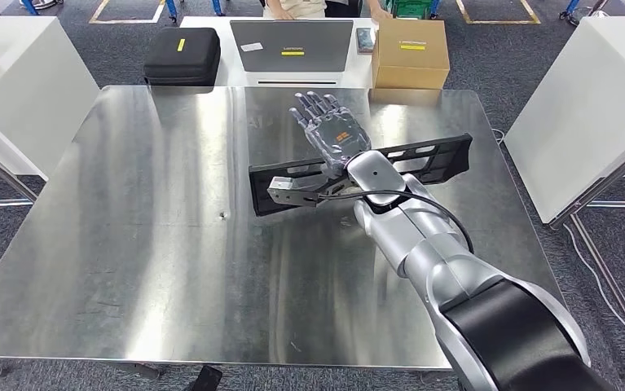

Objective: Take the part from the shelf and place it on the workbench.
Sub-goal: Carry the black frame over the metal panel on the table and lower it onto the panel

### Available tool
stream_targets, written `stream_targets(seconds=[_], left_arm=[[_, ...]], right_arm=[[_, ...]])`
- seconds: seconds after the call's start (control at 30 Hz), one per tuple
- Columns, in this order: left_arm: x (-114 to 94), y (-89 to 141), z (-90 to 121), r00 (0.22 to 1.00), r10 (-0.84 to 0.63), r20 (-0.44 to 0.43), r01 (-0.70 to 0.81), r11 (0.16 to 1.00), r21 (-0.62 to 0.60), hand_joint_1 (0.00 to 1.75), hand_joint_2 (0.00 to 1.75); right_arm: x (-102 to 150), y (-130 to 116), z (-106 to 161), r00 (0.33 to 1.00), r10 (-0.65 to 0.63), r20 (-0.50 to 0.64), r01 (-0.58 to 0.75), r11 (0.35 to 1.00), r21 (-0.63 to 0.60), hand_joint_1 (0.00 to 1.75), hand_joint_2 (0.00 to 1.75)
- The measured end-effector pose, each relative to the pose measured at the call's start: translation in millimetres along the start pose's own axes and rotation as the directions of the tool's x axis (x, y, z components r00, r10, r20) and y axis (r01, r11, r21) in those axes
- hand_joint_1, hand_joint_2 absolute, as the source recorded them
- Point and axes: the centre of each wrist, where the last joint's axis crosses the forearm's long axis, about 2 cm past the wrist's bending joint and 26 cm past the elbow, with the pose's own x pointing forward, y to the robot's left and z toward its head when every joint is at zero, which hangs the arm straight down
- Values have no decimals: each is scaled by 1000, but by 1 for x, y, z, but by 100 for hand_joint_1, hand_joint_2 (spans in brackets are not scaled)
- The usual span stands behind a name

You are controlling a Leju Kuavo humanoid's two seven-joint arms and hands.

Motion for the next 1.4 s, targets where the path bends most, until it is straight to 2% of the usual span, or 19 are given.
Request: stream_targets(seconds=[0.27, 0.4, 0.63, 0.8, 0.93, 1.0, 1.07, 1.27, 1.4], left_arm=[[0, 0, 0, 1000, 0, 0, 0, 1000, 0, 0, 0], [0, 0, 0, 1000, 8, -4, -8, 1000, -5, 0, 0], [-2, 1, 0, 999, 39, -22, -39, 999, -11, 0, 0], [-8, 3, 2, 996, 74, -54, -74, 997, 9, 0, 0], [-21, 3, 9, 987, 126, -104, -123, 992, 42, 0, 0], [-26, 3, 11, 983, 139, -120, -134, 990, 53, 0, 0], [-28, 3, 12, 980, 153, -131, -146, 987, 64, 0, 0], [-35, 3, 16, 969, 186, -160, -173, 981, 92, 0, 0], [-40, 2, 21, 962, 210, -177, -193, 975, 106, 0, 0]], right_arm=[[-1, -2, -1, 1000, 1, -1, -1, 1000, -3, 0, 175], [-5, -6, -4, 999, -49, -17, 50, 998, 25, 0, 175], [-28, -38, -22, 978, -206, -27, 208, 973, 104, 0, 175], [-54, -98, -47, 950, -308, -53, 312, 935, 168, 0, 175], [-72, -184, -70, 890, -452, -63, 451, 848, 277, 0, 175], [-74, -220, -75, 878, -475, -48, 469, 838, 281, 0, 175], [-73, -242, -78, 882, -471, -28, 460, 845, 273, 0, 175], [-75, -287, -79, 904, -427, 3, 417, 884, 212, 0, 175], [-95, -328, -72, 953, -296, -59, 300, 949, 93, 0, 175]])
